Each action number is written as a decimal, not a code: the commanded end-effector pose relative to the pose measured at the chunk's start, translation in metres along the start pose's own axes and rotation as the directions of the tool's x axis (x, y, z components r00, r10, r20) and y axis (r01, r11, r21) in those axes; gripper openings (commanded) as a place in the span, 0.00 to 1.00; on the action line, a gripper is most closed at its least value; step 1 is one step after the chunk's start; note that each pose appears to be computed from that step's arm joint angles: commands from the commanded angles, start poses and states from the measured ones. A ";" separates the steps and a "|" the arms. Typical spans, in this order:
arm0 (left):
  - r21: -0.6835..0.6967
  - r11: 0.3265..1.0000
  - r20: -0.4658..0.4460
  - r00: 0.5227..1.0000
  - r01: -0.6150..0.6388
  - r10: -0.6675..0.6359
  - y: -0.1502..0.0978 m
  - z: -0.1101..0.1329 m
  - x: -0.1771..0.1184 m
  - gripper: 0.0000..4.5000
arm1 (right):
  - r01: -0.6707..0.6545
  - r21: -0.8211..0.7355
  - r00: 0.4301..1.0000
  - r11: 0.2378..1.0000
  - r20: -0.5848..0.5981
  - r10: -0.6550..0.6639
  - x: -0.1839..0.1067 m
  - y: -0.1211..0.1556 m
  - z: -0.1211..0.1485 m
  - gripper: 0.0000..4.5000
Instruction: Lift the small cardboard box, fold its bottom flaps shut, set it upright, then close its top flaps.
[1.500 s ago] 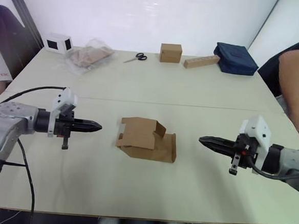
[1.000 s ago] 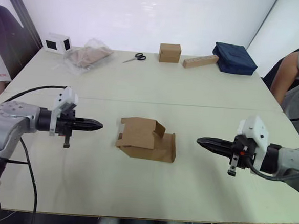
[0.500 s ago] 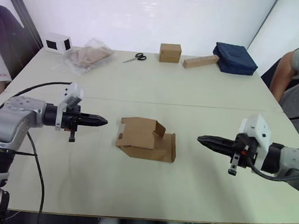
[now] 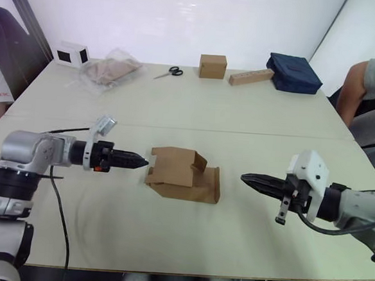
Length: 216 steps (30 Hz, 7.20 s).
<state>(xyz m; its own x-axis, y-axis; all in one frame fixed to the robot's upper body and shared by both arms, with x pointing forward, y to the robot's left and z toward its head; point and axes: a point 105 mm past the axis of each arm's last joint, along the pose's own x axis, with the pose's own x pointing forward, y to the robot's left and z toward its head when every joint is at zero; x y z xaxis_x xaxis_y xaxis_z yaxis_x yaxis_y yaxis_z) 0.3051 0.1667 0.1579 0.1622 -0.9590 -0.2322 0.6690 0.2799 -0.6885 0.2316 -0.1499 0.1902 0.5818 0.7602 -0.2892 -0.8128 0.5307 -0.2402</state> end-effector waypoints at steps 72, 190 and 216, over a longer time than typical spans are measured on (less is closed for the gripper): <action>0.150 0.939 0.177 0.926 0.308 -0.332 -0.059 0.019 0.073 0.00 | 0.246 0.077 0.924 0.966 0.281 -0.258 0.065 -0.010 0.038 0.00; 0.175 0.922 0.328 0.862 0.346 -0.386 -0.083 0.053 0.078 0.00 | -0.394 0.756 0.705 0.523 0.613 -0.356 0.033 -0.004 0.054 0.67; 0.181 0.921 0.341 0.857 0.344 -0.387 -0.084 0.052 0.078 0.00 | -0.303 0.780 0.752 0.548 0.549 -0.366 0.036 -0.009 0.042 0.12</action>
<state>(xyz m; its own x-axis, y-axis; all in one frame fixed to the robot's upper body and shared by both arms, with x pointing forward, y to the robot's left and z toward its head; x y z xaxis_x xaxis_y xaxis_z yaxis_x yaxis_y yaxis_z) 0.3043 0.0645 0.2222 0.1464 -0.9542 0.2610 0.7748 -0.0535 -0.6300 0.2614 -0.1111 0.2131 0.7289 0.5880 0.3508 -0.6225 0.3558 0.6971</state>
